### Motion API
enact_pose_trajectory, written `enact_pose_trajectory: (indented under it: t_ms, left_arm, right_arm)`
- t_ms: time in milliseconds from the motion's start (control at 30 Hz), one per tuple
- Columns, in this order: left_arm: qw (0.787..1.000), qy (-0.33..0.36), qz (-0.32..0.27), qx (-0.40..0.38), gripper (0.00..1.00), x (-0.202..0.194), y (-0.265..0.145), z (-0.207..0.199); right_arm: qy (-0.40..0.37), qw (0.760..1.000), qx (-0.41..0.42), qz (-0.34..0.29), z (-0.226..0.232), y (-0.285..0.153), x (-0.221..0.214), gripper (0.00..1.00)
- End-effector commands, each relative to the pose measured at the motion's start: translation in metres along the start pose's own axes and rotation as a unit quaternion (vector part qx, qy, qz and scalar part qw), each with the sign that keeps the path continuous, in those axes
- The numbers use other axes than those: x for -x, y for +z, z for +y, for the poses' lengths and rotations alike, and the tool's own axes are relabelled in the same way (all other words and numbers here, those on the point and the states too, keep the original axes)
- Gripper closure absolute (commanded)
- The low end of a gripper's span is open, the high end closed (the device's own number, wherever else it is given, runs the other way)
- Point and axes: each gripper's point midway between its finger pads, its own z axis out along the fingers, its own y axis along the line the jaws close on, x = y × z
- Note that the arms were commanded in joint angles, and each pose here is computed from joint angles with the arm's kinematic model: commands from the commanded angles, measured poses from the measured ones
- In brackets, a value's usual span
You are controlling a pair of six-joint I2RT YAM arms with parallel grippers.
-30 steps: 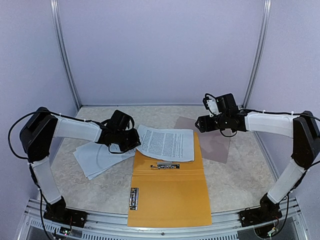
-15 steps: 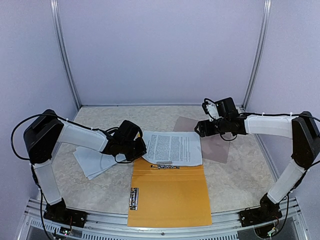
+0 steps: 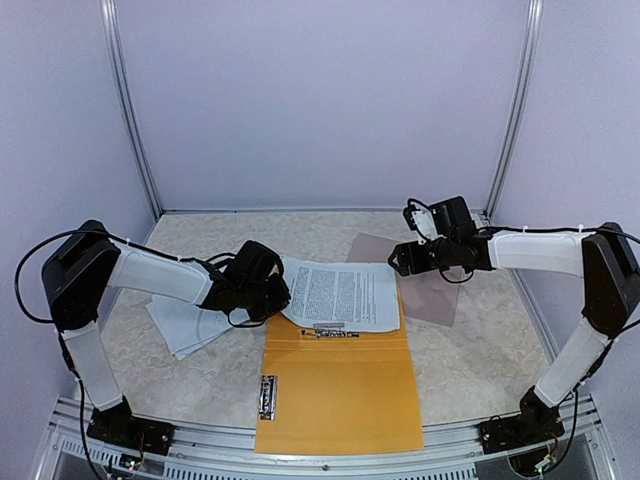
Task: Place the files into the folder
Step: Insert the file into the spring clip on the folder.
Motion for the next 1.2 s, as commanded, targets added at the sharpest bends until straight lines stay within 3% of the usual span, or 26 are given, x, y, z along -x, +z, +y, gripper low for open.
enact_pose_trajectory:
  t_ms: [0,1167]
  left_arm:
    - [1.0,0.005,-0.002,0.0,1.0,0.0,-0.012,-0.005]
    - [0.999,0.019,0.012,0.025,0.97,-0.014,-0.006,0.001]
  right_arm:
    - [-0.001,1.0,0.009,0.016,0.005,0.009,-0.011,0.23]
    - [-0.006,1.0,0.015,0.024,0.01,0.015,-0.017,0.22]
